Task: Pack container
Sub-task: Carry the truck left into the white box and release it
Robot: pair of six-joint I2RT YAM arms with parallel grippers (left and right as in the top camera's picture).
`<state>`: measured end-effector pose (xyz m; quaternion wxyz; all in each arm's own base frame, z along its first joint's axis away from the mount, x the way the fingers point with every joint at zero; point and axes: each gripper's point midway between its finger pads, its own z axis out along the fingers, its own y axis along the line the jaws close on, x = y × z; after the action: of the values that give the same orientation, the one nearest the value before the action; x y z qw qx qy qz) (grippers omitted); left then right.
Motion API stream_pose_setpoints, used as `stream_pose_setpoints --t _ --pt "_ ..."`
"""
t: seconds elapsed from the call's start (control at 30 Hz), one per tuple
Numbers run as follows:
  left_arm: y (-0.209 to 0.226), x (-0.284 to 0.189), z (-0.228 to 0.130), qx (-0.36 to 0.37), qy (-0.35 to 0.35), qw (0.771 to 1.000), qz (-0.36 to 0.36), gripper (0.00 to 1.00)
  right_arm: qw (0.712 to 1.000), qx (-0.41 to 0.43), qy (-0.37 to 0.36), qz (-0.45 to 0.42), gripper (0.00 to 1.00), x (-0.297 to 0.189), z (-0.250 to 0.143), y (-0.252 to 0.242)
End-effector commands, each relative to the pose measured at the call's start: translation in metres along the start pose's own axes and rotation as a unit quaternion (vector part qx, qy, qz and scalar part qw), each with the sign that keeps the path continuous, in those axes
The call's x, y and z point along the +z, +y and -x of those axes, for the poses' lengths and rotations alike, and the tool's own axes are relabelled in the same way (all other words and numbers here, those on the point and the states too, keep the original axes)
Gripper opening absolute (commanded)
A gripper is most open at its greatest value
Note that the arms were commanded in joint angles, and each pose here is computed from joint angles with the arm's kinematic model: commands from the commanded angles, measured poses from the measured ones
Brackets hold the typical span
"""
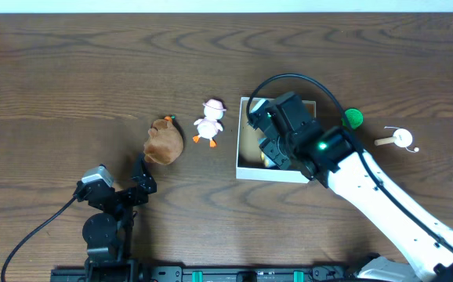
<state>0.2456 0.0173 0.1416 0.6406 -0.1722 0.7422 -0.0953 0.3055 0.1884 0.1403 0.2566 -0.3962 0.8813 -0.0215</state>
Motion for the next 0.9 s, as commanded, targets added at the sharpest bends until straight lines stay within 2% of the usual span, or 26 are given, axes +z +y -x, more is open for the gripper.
stream_pose_setpoints --t 0.0,0.13,0.33,0.5,0.53,0.7,0.87 --pt "0.006 0.002 -0.016 0.006 0.023 1.000 0.010 0.98 1.000 -0.021 0.009 -0.005 0.54 0.007 0.003 -0.002" --pt "0.006 0.002 -0.016 0.006 0.023 1.000 0.010 0.98 1.000 -0.020 0.022 -0.002 0.51 0.015 -0.001 0.000" --pt "0.006 0.002 -0.017 0.006 0.023 1.000 0.010 0.98 0.999 0.038 0.015 -0.006 0.52 0.012 0.001 -0.003" --pt "0.006 0.002 -0.016 0.006 0.023 1.000 0.010 0.98 0.997 0.075 0.020 -0.006 0.60 0.008 -0.002 -0.003" --pt "0.006 0.002 -0.016 0.006 0.023 1.000 0.010 0.98 0.996 0.087 0.023 -0.006 0.64 0.008 -0.004 -0.003" --pt "0.006 0.002 -0.016 0.006 0.023 1.000 0.010 0.98 0.985 0.166 0.028 -0.028 0.64 0.003 -0.010 -0.012" --pt "0.006 0.002 -0.016 0.006 0.023 1.000 0.010 0.98 0.968 0.246 -0.005 -0.047 0.65 -0.020 -0.007 -0.031"
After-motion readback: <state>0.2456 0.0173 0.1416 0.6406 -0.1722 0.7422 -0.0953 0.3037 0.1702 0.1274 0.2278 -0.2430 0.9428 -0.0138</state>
